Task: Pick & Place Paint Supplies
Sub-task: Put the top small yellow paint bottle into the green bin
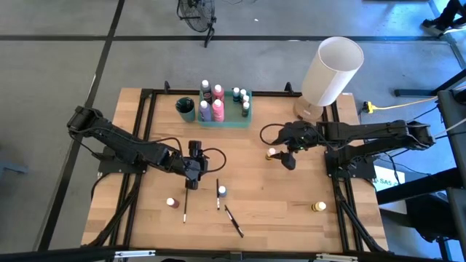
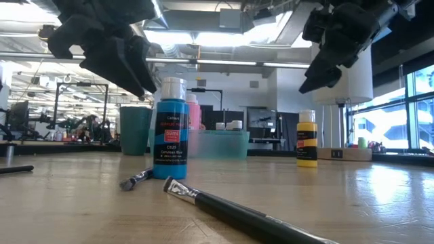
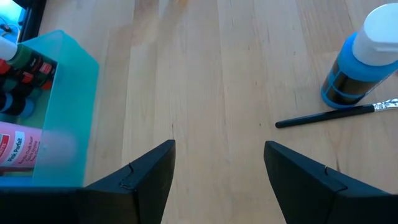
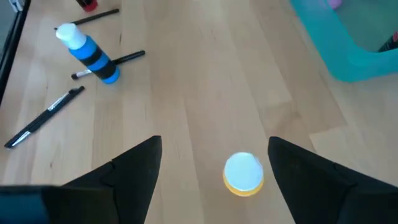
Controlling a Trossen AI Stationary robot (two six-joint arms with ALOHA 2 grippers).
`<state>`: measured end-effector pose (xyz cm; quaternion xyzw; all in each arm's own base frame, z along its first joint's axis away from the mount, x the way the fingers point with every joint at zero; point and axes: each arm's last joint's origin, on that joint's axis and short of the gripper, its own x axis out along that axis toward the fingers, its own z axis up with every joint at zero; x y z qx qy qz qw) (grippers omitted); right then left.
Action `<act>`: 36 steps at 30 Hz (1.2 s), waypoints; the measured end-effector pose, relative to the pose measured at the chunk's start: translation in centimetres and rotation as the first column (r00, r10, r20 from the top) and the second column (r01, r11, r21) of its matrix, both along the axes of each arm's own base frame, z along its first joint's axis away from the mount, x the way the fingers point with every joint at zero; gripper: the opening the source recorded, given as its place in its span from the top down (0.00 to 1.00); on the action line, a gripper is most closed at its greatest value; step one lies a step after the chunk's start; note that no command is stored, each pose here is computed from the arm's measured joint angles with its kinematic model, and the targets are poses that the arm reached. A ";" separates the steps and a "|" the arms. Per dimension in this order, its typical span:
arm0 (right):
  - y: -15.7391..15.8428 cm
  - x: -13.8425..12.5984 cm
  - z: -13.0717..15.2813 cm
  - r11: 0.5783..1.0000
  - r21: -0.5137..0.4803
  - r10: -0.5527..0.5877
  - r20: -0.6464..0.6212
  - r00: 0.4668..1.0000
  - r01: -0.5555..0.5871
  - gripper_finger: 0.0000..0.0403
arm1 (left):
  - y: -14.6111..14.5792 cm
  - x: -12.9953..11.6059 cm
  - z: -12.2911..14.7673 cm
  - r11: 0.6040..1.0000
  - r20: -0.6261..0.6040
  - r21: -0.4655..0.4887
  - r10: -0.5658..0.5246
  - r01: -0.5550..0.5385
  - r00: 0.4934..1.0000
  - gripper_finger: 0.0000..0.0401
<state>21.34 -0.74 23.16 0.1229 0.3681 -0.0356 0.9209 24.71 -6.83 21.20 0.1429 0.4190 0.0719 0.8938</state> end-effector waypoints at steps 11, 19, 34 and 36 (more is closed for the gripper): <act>-0.1 -0.4 -1.3 0.999 -0.029 -0.034 -0.057 0.998 0.032 0.26 | 0.0 0.0 0.0 1.000 -0.001 -0.001 0.002 -0.002 1.000 0.40; -0.1 -0.9 -2.9 0.999 -0.011 -0.051 -0.085 0.995 0.050 0.26 | 0.0 0.0 0.0 1.000 -0.002 -0.001 0.002 -0.002 1.000 0.40; -0.1 -0.3 -3.2 0.997 0.003 -0.077 -0.066 0.995 0.077 0.26 | 0.0 0.1 0.1 1.000 0.009 0.000 -0.003 0.003 1.000 0.40; -0.1 0.0 -3.6 0.997 -0.003 -0.071 -0.079 0.994 0.071 0.26 | 0.0 0.1 0.1 1.000 0.009 0.000 -0.003 0.003 1.000 0.40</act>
